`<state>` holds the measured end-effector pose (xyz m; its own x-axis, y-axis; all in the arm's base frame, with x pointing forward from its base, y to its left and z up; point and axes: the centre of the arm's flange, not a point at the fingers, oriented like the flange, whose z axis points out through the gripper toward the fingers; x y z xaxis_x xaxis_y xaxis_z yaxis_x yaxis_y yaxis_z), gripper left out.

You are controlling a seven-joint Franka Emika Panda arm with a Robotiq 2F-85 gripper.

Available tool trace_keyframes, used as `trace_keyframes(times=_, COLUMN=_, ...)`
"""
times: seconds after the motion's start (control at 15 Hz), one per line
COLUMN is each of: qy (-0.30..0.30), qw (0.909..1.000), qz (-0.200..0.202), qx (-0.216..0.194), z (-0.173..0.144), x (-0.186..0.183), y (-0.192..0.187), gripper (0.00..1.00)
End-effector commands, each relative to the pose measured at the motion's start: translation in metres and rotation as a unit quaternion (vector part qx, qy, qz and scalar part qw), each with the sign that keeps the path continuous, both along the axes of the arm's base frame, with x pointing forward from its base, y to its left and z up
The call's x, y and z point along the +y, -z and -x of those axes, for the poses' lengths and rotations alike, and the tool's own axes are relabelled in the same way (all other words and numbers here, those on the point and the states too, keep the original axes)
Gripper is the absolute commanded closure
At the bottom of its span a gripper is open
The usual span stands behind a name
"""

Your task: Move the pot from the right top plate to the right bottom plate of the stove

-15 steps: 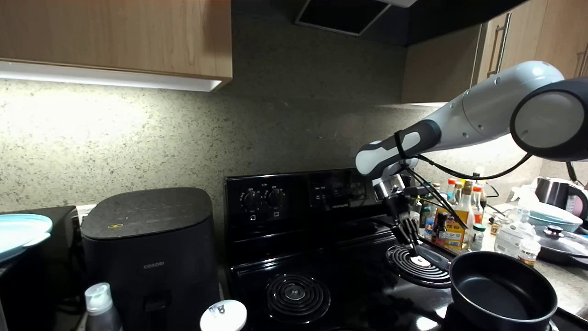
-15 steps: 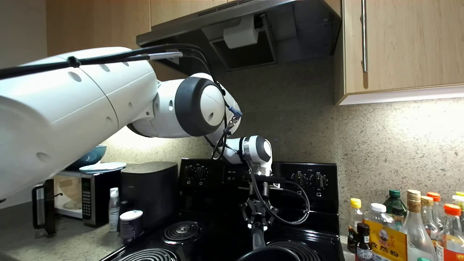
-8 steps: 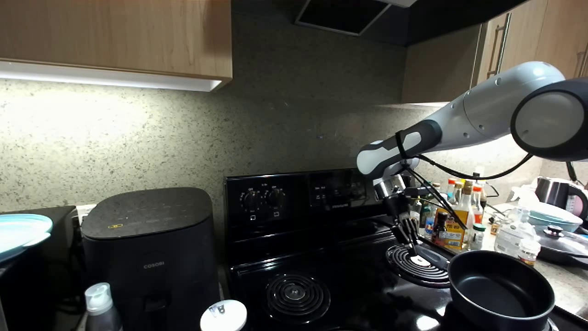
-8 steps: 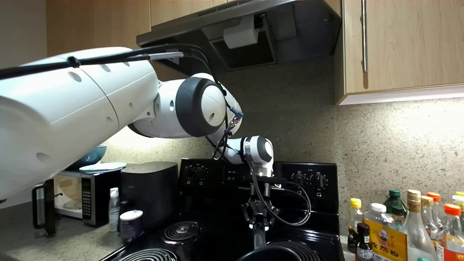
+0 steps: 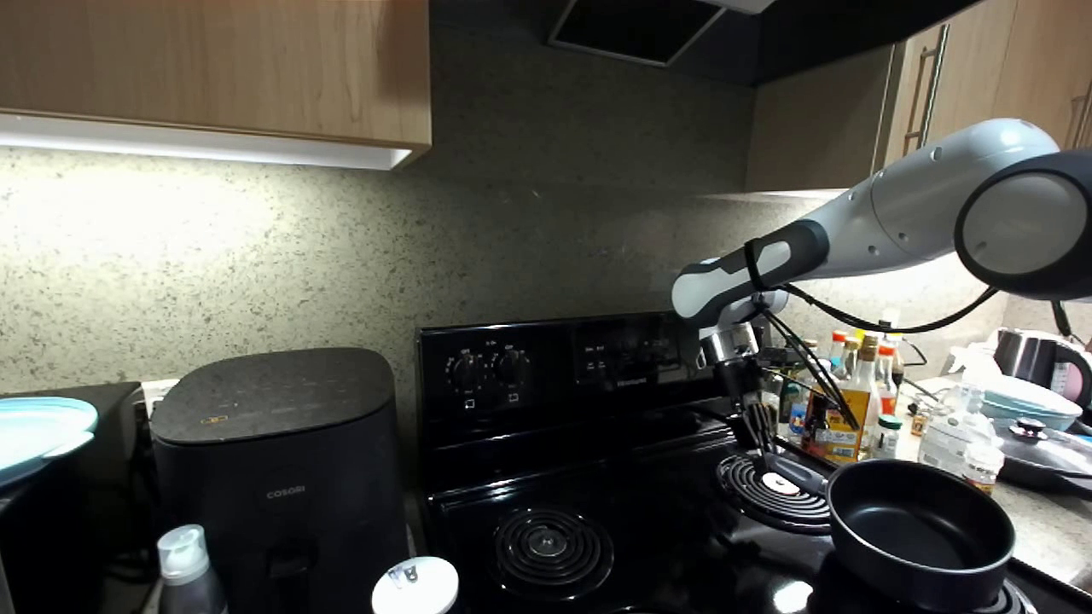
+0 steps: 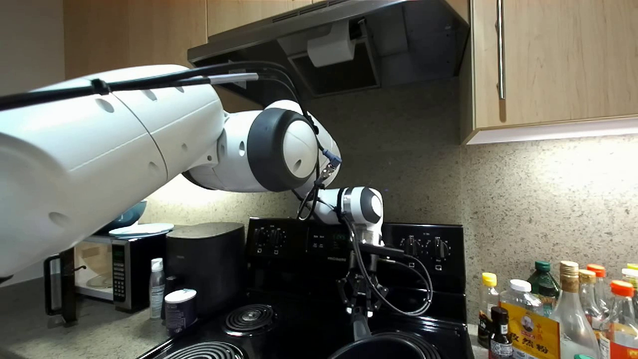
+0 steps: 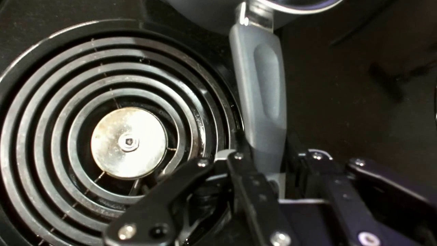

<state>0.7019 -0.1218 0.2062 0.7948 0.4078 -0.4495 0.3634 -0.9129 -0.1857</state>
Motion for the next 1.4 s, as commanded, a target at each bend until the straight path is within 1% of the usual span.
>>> trace_keyframes(times=0.0, qy=-0.001, qw=1.0000, qz=-0.003, qx=0.000, z=0.000, x=0.000, y=0.000, gripper=0.70)
trace_keyframes(times=0.73, qy=-0.003, qw=1.0000, qz=-0.004, qx=-0.002, z=-0.001, x=0.000, y=0.000, gripper=0.70)
trace_keyframes(times=0.8, qy=-0.010, qw=0.9999, qz=-0.004, qx=0.000, z=0.000, x=0.000, y=0.001, gripper=0.89)
trace_keyframes(times=0.87, qy=-0.016, qw=0.9998, qz=-0.010, qx=0.006, z=0.001, x=-0.003, y=0.001, gripper=0.89)
trace_keyframes(times=1.13, qy=-0.028, qw=0.9992, qz=-0.027, qx=0.005, z=0.009, x=-0.019, y=-0.003, gripper=0.88)
trace_keyframes(times=1.33, qy=-0.035, qw=0.9980, qz=-0.052, qx=0.005, z=0.014, x=-0.041, y=-0.008, gripper=0.88)
